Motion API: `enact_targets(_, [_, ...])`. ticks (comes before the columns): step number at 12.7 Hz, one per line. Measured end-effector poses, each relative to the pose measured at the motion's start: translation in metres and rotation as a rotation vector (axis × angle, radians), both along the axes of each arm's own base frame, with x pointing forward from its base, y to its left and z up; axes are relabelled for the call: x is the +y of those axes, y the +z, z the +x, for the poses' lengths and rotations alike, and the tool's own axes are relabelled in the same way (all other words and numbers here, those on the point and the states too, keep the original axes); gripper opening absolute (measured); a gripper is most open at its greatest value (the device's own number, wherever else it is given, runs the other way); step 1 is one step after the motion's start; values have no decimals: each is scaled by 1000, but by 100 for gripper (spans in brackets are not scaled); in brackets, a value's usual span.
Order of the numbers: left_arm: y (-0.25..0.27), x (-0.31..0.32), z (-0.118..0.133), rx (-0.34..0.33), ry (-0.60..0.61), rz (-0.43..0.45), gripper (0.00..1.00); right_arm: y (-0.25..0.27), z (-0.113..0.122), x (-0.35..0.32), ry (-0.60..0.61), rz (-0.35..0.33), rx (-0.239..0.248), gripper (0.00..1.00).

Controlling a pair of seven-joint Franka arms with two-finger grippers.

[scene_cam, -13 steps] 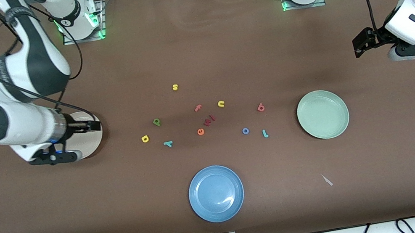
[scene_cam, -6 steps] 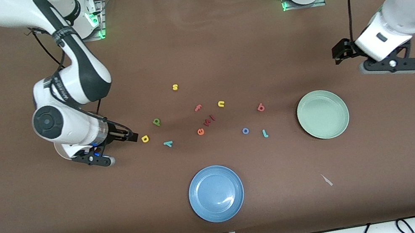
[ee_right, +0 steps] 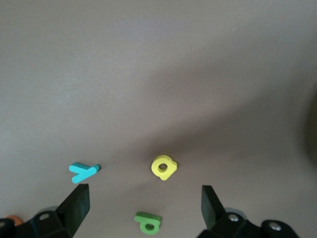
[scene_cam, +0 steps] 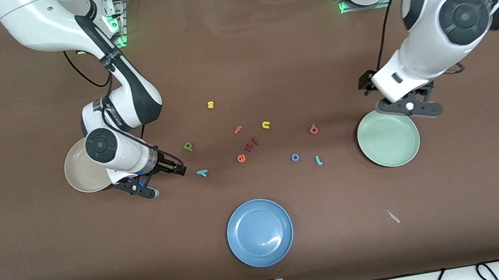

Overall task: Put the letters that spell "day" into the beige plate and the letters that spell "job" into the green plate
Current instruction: 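Reach the right gripper to the yellow letter while the left gripper moves out, then grasp the yellow letter with the right gripper while the left gripper lowers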

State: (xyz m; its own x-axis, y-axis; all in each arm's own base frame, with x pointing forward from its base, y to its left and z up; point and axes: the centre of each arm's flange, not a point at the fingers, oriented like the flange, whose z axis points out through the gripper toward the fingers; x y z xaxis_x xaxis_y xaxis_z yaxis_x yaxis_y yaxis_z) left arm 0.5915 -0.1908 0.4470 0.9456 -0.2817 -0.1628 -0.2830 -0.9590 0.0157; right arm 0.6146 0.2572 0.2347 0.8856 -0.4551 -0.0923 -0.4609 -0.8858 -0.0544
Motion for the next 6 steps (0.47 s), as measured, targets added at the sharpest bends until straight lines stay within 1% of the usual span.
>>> enact_targets(2, [-33, -24, 2, 22, -29, -8, 100, -17, -7, 1, -37, 3, -31, 100])
enact_targets(3, [-51, -35, 5, 19, -39, -12, 100, -28, -14, -2, -47, 0, -36, 100])
enact_targets(6, [-113, -58, 14, 16, -63, -20, 100, -50, -30, -10, -55, -13, -22, 100])
